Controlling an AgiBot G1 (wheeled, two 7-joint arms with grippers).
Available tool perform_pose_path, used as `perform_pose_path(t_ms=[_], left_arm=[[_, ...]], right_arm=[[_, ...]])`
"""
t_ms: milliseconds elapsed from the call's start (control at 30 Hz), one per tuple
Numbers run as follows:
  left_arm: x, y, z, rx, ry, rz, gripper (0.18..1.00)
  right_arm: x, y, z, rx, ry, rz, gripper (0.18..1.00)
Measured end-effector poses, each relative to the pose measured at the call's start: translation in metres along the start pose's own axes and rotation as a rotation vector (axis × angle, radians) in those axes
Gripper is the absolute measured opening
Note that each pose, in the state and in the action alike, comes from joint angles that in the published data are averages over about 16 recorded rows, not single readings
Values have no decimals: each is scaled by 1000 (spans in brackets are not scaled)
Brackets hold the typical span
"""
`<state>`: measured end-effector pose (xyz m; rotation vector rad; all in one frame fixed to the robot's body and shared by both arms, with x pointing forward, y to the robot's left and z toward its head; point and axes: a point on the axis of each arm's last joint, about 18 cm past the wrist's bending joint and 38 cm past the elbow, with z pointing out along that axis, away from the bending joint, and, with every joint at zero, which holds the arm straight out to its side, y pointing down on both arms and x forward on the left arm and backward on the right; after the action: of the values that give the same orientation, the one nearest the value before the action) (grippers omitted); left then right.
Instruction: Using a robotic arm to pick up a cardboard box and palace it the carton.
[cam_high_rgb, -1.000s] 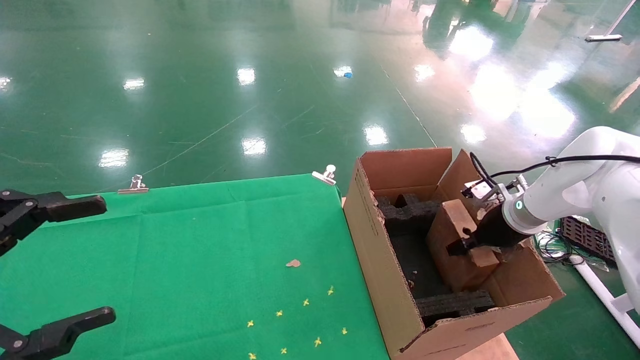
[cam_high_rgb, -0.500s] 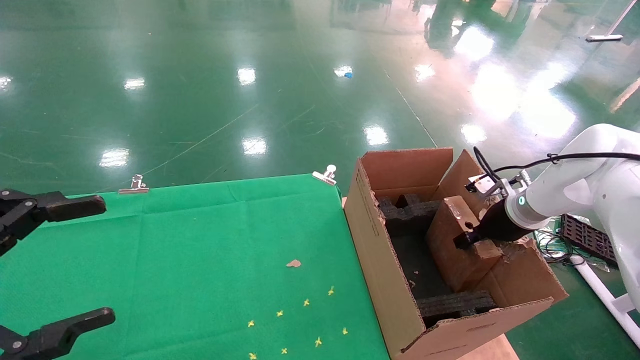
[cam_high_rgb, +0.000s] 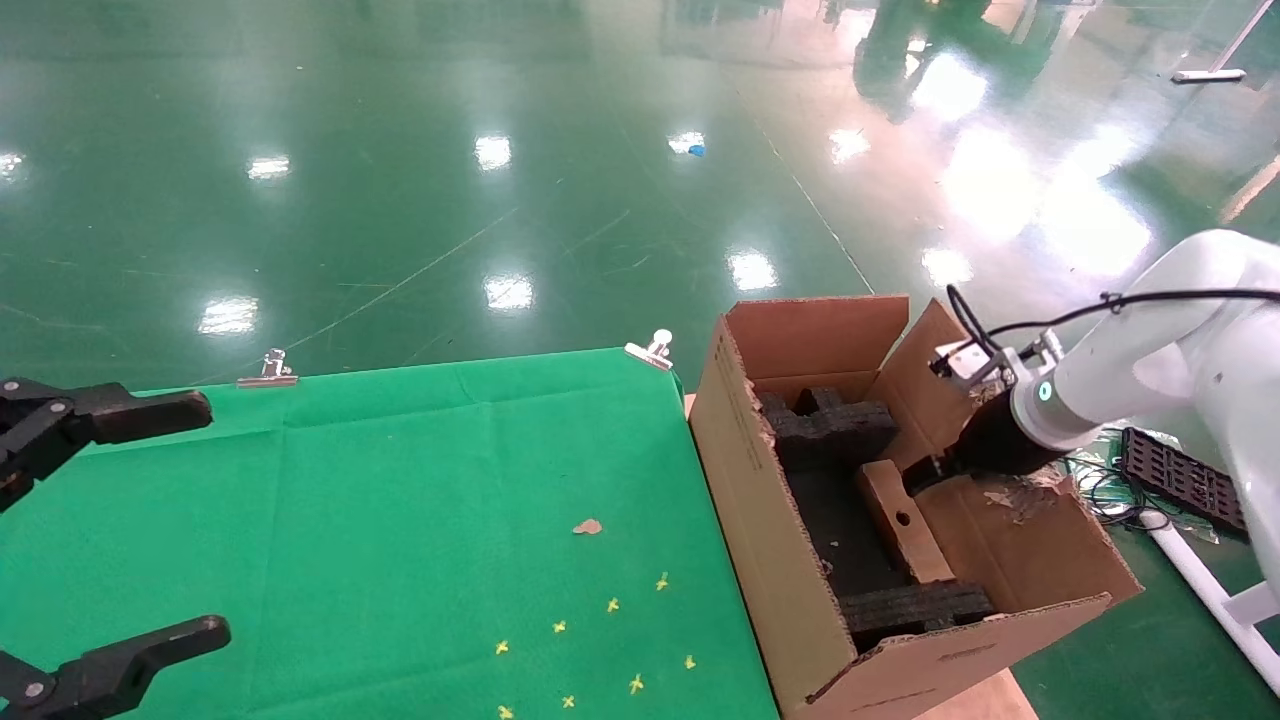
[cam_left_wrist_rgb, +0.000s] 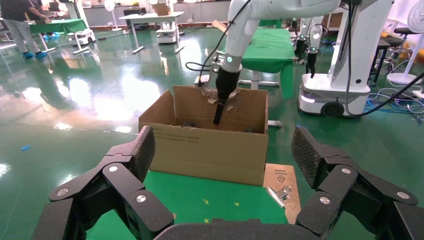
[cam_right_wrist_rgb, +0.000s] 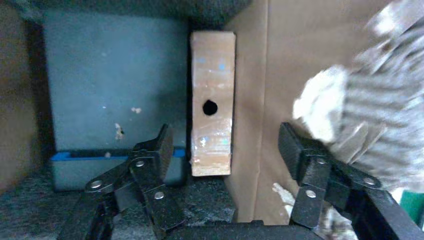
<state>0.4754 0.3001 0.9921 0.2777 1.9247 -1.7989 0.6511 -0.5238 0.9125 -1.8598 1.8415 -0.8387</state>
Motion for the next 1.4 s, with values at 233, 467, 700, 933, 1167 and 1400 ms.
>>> perform_pose_path(t_ms=[233, 467, 700, 933, 1167, 1400], left_arm=[[0, 0, 0, 0, 0, 0, 1001], [0, 0, 0, 0, 0, 0, 1001], [0, 0, 0, 0, 0, 0, 1001], [0, 0, 0, 0, -1, 0, 1001], [0, 0, 0, 0, -1, 0, 1001], [0, 0, 0, 0, 0, 0, 1001]], right_arm=[[1, -32, -51, 86, -75, -31, 831], [8, -63, -109, 224, -136, -63, 933], [12, -79, -139, 331, -165, -75, 985], [-8, -84, -134, 376, -249, -121, 998], [-50, -80, -114, 411, -403, -215, 1000], [-93, -70, -102, 466, -569, -313, 1000]])
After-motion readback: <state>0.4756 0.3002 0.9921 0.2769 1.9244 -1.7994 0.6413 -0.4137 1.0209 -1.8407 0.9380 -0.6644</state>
